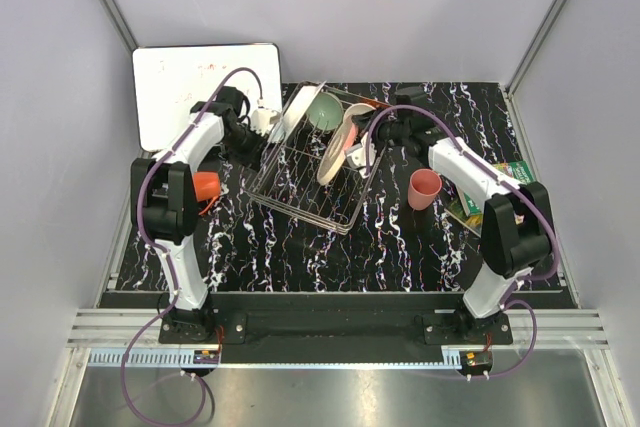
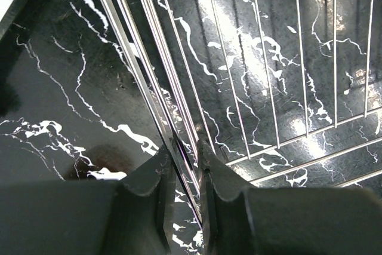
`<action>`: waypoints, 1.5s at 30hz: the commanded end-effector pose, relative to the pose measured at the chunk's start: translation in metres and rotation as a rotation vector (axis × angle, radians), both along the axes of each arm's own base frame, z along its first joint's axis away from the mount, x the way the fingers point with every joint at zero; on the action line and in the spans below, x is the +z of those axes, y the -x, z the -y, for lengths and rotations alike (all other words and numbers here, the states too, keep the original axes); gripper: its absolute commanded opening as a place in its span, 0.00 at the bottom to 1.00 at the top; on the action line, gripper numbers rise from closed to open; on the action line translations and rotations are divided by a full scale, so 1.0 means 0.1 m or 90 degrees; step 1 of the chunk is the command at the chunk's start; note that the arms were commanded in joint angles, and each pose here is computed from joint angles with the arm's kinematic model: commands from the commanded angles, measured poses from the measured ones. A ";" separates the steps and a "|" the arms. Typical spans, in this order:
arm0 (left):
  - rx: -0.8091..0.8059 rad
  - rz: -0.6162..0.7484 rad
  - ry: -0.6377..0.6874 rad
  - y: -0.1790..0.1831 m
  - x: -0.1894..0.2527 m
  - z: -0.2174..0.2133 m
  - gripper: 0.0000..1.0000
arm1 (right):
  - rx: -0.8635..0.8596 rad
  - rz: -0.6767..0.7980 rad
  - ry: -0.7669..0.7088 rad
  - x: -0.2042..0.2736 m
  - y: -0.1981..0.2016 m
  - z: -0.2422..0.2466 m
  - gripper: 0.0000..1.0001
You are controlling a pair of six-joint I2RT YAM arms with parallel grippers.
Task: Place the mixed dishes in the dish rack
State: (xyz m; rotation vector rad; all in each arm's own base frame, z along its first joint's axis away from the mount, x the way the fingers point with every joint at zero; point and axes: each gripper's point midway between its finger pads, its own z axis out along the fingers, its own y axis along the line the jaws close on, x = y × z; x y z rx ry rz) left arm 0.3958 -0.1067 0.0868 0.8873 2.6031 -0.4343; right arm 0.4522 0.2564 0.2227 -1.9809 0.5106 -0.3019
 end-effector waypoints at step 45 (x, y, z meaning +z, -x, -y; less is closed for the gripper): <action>-0.055 -0.044 0.097 0.54 0.23 0.25 0.19 | -0.288 0.041 -0.377 0.85 -0.48 0.66 1.00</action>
